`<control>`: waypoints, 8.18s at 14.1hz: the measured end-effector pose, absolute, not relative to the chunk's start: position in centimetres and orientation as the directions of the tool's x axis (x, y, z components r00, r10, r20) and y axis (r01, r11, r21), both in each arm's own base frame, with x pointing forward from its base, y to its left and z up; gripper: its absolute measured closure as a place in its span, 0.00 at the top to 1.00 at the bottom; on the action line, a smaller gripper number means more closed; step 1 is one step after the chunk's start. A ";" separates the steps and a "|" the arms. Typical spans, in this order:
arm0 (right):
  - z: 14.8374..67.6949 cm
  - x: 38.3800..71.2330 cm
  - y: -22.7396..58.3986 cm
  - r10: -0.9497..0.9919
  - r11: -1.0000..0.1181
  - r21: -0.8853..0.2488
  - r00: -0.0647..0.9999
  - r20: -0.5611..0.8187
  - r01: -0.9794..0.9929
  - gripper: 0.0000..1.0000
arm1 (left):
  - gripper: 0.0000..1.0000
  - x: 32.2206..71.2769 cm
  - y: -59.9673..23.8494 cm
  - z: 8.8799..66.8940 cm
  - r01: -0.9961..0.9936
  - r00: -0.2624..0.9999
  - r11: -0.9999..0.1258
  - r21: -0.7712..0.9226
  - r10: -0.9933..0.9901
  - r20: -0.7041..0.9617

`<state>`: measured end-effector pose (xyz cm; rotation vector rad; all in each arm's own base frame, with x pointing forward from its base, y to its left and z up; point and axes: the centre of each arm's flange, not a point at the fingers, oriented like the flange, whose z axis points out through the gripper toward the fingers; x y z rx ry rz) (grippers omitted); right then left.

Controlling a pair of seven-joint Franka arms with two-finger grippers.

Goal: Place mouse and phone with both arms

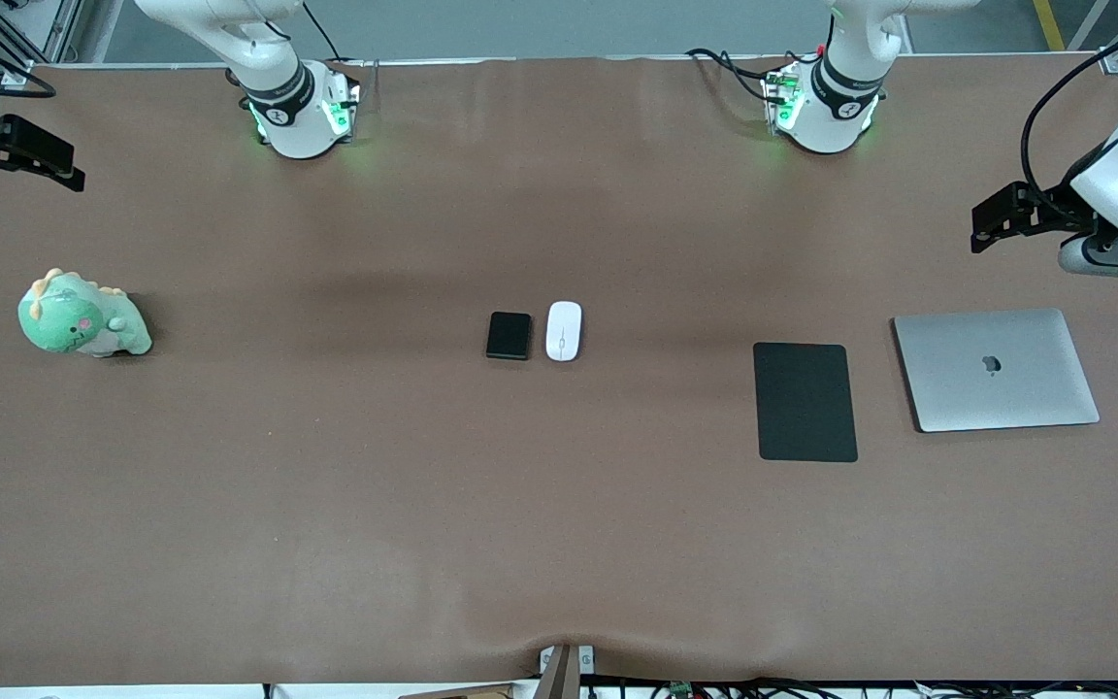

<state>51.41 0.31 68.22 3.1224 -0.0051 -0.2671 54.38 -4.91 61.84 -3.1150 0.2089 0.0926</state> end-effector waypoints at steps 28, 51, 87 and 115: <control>66.7 52.4 0.5 0.002 -1.000 -0.012 0.980 -0.199 -0.001 1.00 | 1.00 58.6 -23.3 52.5 0.042 0.997 -0.992 0.121 0.034 -0.070; 64.6 53.6 1.3 0.015 -1.000 -0.016 0.970 -0.241 0.012 1.00 | 1.00 46.7 -51.9 33.9 -0.071 0.993 -0.994 0.084 -0.079 -0.092; 50.3 56.2 8.4 -0.018 -0.997 -0.062 0.942 -0.336 -0.041 1.00 | 0.60 45.3 -54.4 18.3 -0.058 0.998 -0.998 -0.040 -0.057 -0.007; 24.7 52.3 36.4 -0.134 -0.989 -0.054 0.986 -0.102 -0.140 1.00 | 0.60 60.5 -33.2 38.2 0.200 0.980 -0.978 -0.052 0.198 0.033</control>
